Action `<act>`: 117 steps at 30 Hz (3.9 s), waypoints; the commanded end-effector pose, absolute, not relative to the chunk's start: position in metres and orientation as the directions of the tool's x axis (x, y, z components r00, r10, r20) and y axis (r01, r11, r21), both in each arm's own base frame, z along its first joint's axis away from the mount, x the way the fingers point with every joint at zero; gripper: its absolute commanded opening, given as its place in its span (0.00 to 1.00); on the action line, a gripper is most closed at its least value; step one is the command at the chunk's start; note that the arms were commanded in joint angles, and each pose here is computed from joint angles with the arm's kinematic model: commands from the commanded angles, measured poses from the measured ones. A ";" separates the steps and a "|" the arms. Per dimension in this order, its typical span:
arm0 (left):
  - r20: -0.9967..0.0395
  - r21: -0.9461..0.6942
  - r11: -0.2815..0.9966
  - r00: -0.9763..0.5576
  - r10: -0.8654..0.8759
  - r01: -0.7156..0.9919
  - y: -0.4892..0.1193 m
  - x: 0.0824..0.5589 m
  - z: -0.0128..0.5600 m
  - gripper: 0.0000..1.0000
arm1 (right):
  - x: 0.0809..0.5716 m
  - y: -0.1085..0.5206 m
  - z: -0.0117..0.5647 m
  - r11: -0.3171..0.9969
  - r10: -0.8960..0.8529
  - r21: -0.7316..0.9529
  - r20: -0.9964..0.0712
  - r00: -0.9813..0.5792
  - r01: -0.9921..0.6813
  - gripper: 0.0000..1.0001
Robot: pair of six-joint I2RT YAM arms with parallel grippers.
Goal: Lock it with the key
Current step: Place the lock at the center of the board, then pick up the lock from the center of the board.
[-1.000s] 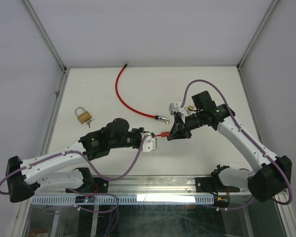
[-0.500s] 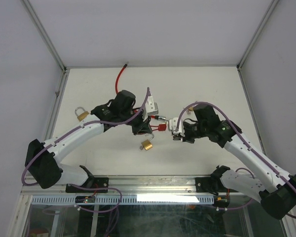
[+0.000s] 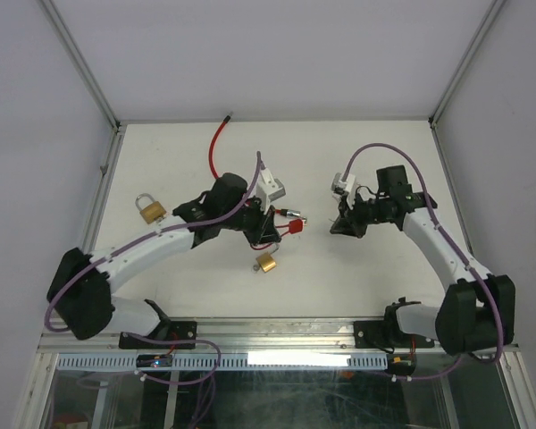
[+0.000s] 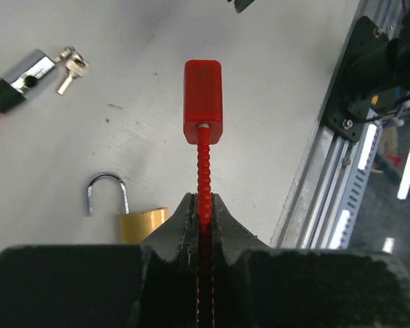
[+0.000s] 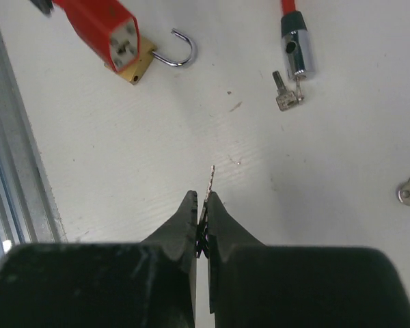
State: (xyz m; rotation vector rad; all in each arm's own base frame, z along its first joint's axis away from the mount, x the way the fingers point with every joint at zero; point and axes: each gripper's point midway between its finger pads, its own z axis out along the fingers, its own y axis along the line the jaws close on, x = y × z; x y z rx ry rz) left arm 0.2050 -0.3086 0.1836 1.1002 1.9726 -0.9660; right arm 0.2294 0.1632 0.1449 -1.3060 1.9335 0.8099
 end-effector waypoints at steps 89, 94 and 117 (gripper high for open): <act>-0.879 -0.084 0.712 -0.389 0.276 0.697 -0.554 0.428 0.081 0.69 | 0.329 0.017 0.207 0.870 -0.166 0.124 -0.838 -0.520 -0.476 0.57; -0.880 -0.052 0.727 -0.375 0.291 0.685 -0.555 0.429 0.074 0.62 | 0.329 0.019 0.208 0.867 -0.162 0.129 -0.840 -0.517 -0.482 0.57; -0.868 -0.010 0.722 -0.364 0.337 0.691 -0.551 0.427 0.063 0.32 | 0.328 0.021 0.208 0.861 -0.155 0.142 -0.841 -0.518 -0.489 0.57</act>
